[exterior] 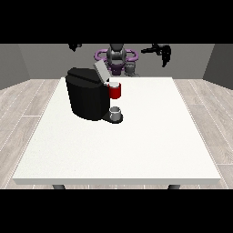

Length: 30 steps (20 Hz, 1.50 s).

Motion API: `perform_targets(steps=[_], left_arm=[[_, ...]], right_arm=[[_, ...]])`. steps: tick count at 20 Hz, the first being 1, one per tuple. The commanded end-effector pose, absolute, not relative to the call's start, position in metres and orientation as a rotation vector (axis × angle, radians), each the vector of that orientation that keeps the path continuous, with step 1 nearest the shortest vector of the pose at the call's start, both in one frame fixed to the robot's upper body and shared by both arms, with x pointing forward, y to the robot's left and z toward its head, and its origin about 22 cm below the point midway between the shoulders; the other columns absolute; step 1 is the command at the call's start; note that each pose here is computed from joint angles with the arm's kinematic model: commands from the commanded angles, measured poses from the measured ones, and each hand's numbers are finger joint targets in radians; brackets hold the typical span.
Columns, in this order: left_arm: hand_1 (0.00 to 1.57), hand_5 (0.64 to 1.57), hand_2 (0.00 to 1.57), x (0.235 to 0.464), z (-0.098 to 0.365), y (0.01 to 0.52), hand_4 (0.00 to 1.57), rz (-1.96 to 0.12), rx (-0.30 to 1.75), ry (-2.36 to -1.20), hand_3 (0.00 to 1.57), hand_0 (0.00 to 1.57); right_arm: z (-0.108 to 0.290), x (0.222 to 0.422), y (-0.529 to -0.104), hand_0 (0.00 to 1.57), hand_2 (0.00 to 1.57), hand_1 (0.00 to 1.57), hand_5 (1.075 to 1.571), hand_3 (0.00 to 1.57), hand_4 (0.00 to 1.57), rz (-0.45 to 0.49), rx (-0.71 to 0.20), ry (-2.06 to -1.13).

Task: Insert the coffee pod into the coffee machine and close the lid

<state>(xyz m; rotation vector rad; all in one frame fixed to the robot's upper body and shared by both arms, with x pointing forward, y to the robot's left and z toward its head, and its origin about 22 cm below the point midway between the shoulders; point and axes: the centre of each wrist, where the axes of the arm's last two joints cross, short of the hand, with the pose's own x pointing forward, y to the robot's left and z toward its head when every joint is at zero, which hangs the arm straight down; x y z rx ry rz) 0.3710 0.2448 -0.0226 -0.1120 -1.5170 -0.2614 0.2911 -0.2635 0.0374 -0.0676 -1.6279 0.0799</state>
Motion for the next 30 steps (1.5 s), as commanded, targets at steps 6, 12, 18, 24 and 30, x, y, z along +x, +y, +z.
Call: perform_targets(steps=[6, 12, 18, 24, 30], left_arm=[[0.00, 1.571, 0.00, 0.338, -0.038, 0.232, 0.00, -0.209, -0.172, -1.555, 0.00, 0.00], [0.00, 1.571, 0.00, 0.329, -0.021, 0.225, 0.00, -0.212, -0.237, -1.515, 0.00, 0.00], [0.00, 1.571, 0.00, 0.321, -0.010, 0.245, 0.00, -0.120, -0.176, -1.612, 0.00, 0.00], [0.00, 1.571, 0.00, 0.320, 0.020, 0.258, 0.00, -0.161, -0.141, -1.611, 0.00, 0.00], [0.00, 1.571, 0.00, 0.314, 0.019, 0.257, 0.00, -0.156, -0.092, -1.669, 0.00, 0.00]], right_arm=[[0.048, 0.307, -0.275, 0.00, 0.00, 0.00, 1.571, 0.00, 0.00, 0.167, -0.057, -1.660], [0.035, 0.320, -0.265, 0.00, 0.00, 0.00, 1.571, 0.00, 0.00, 0.121, -0.045, -1.584], [0.050, 0.338, -0.237, 0.00, 0.00, 0.00, 1.571, 0.00, 0.00, 0.146, 0.019, -1.661], [0.059, 0.361, -0.243, 0.00, 0.00, 0.00, 1.571, 0.00, 0.00, 0.164, -0.013, -1.661], [0.063, 0.373, -0.237, 0.00, 0.00, 0.00, 1.571, 0.00, 0.00, 0.232, 0.001, -1.700]])
